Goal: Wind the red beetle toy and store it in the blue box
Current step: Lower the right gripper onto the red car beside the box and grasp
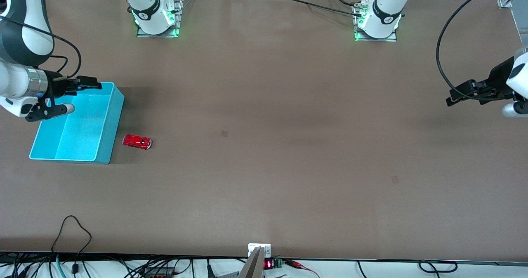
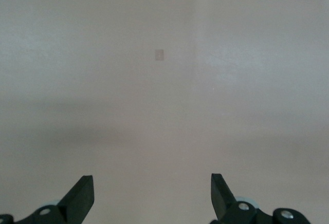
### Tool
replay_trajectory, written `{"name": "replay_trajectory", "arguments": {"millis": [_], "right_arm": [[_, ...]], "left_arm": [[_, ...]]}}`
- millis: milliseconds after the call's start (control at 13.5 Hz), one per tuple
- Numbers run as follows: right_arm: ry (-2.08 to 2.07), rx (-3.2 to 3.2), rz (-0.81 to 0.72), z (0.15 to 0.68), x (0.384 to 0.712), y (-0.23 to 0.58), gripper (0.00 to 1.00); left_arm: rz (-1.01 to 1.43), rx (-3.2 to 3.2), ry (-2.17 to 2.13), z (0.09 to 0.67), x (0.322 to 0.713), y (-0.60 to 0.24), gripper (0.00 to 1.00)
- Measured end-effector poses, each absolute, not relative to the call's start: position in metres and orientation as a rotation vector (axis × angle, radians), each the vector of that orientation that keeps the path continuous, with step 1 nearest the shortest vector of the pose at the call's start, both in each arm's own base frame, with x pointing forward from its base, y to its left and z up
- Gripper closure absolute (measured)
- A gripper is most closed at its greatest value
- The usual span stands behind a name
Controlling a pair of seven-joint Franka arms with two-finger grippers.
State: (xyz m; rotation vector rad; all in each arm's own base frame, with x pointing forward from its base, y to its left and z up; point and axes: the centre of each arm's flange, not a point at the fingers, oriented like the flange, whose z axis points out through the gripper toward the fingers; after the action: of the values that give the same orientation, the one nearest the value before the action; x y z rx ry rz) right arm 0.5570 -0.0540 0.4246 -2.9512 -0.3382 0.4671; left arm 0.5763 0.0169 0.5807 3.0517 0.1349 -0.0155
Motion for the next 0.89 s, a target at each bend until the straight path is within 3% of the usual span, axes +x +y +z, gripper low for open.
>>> {"name": "replay_trajectory", "arguments": {"millis": [223,520,891], "right_arm": [[-0.626,-2.932,0.341,0.392,0.569,-0.031,0.0],[-1.17,-2.898,0.312,0.352,0.568,0.006,0.0],[-1.756,-2.651,0.093,0.302,0.561,0.011,0.0]], "left_arm": [[-0.023,3.051,0.121,0.582,0.565,0.012,0.0],[0.0,3.049,0.141,0.582,0.551,0.019,0.0],[0.008,3.049,0.146,0.584,0.549,0.02,0.0]]}}
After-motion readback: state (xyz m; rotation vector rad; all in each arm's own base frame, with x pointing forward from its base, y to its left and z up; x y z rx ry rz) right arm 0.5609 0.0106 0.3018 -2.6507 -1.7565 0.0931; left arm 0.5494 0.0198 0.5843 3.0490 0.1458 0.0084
